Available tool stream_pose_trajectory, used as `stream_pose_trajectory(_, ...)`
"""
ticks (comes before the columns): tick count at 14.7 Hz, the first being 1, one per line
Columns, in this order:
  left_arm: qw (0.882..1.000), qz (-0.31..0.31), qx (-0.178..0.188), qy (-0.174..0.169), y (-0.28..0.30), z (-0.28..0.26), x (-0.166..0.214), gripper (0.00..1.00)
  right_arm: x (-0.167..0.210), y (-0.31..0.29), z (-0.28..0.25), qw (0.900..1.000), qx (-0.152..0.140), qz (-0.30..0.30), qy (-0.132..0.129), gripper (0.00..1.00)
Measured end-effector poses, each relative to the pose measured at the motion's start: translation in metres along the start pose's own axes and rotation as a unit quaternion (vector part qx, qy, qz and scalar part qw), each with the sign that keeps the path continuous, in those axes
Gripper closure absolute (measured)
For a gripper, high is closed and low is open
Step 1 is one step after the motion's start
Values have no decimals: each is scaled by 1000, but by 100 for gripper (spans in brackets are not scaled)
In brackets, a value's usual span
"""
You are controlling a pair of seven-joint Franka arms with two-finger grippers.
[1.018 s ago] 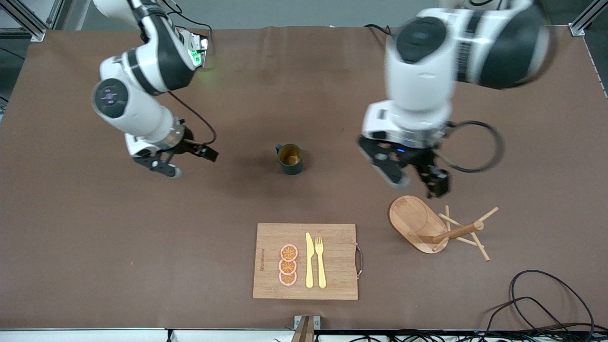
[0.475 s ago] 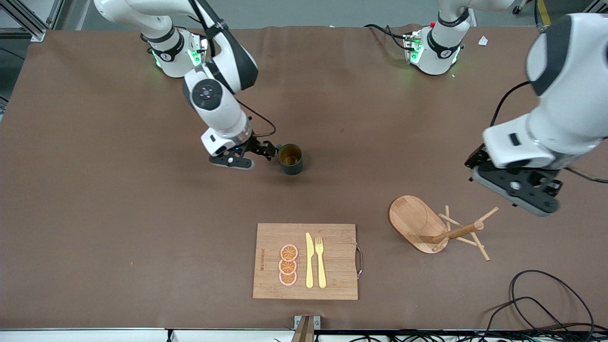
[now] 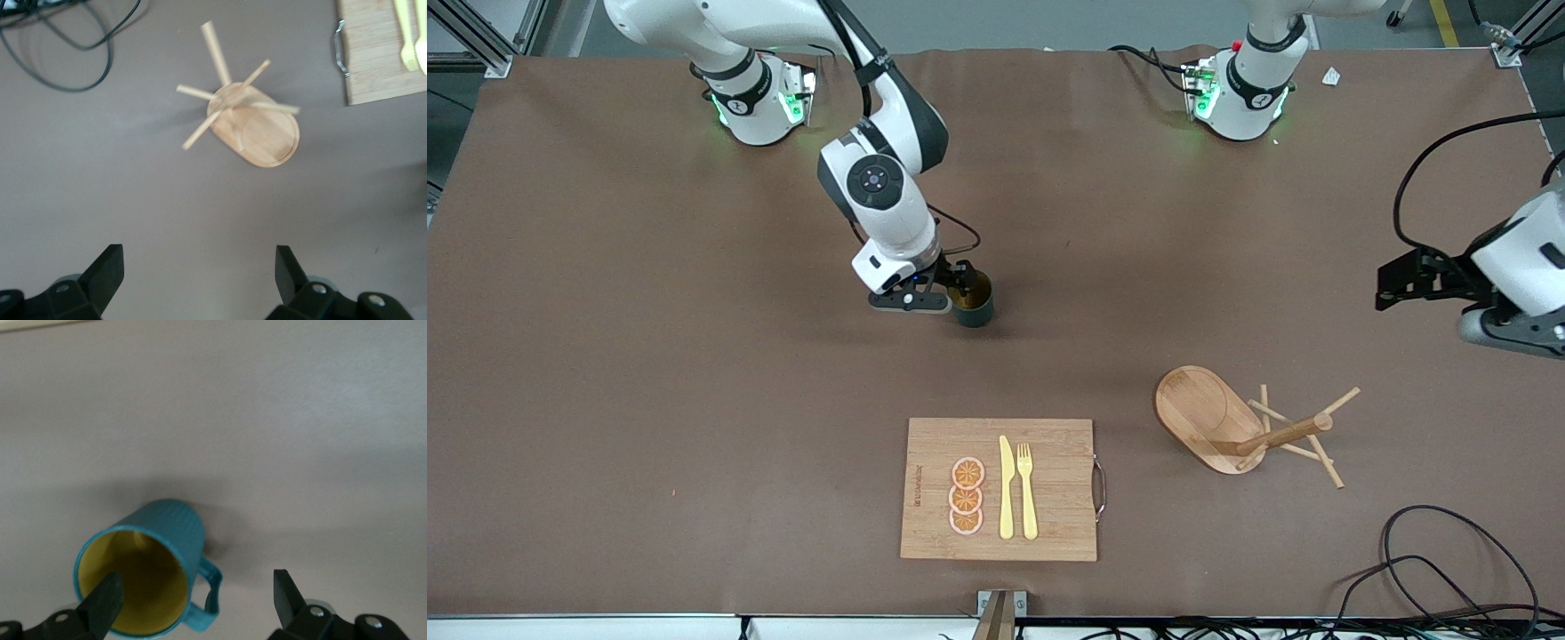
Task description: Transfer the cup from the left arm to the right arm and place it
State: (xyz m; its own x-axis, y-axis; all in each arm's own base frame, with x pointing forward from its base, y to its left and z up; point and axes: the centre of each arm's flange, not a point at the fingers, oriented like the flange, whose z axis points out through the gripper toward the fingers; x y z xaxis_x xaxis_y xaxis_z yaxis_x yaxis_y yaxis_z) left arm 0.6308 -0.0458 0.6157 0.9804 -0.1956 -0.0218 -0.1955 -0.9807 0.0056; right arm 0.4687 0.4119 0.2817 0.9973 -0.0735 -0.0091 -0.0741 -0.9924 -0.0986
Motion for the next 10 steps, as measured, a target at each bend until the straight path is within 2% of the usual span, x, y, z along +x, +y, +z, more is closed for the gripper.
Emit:
stream_pose_trajectory(2, 1000, -15, -5, -7, -17, 4, -12, 0, -4, -4, 6, 1000, -9, -13, 2, 0)
stream_pose_trajectory(5, 1000, -21, -7, 12, -8, -6, -22, 0, -1, -4, 19, 1000, -15, -20, 9, 4)
stream_pose_trajectory(7, 999, -23, -10, 20, 14, -16, -26, 0, 1, -3, 29, 1000, -16, -23, 14, 14)
stream_pose_trajectory(8, 999, -29, -12, 24, 25, -20, -28, 0, 1, -4, 34, 999, -16, -24, 14, 14)
stream_pose_trajectory(9, 999, -36, -14, 27, 35, -24, -29, 0, 1, -5, 37, 999, -17, -26, 14, 19)
stream_pose_trajectory(10, 999, -40, -15, 28, 43, -26, -30, 0, 0, -6, 38, 999, -17, -31, 14, 30)
